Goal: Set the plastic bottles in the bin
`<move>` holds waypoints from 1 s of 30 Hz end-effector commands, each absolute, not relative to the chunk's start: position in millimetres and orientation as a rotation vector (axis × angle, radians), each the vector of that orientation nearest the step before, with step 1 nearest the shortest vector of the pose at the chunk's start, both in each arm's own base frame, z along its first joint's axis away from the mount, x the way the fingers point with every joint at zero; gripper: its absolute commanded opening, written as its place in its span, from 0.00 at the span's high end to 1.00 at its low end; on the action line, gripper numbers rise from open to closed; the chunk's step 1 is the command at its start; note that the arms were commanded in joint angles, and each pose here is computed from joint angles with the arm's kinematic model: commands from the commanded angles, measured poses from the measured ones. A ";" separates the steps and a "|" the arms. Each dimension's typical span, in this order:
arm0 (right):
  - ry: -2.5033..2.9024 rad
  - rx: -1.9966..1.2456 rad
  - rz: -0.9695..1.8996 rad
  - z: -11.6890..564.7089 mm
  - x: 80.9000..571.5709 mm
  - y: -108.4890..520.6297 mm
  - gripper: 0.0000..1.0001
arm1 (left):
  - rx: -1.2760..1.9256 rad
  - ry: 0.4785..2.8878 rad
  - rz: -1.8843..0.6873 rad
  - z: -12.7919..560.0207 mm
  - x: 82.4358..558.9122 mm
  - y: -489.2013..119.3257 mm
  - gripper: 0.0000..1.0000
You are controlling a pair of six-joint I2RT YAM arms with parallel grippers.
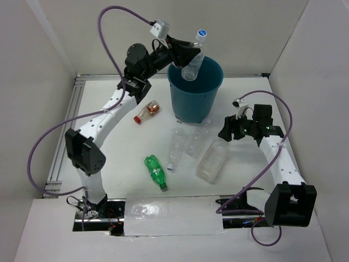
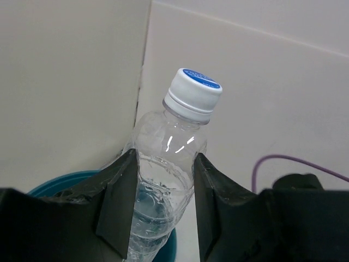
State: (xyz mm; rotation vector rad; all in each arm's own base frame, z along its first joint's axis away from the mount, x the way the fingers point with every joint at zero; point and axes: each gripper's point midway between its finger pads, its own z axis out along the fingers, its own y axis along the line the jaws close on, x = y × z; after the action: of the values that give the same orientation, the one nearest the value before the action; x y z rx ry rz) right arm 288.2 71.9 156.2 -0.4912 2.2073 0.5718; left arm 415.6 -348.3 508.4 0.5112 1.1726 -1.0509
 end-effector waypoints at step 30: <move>2.536 0.402 0.631 22.4 374.4 154.6 0.42 | 0.223 1.810 -0.656 246.5 243.4 -221.9 0.01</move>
State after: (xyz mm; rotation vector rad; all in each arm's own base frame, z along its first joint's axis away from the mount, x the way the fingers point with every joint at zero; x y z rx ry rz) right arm 368.0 155.3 35.5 0.3459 2.5341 0.6881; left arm 250.1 -214.2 346.7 0.2389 1.5610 -0.7187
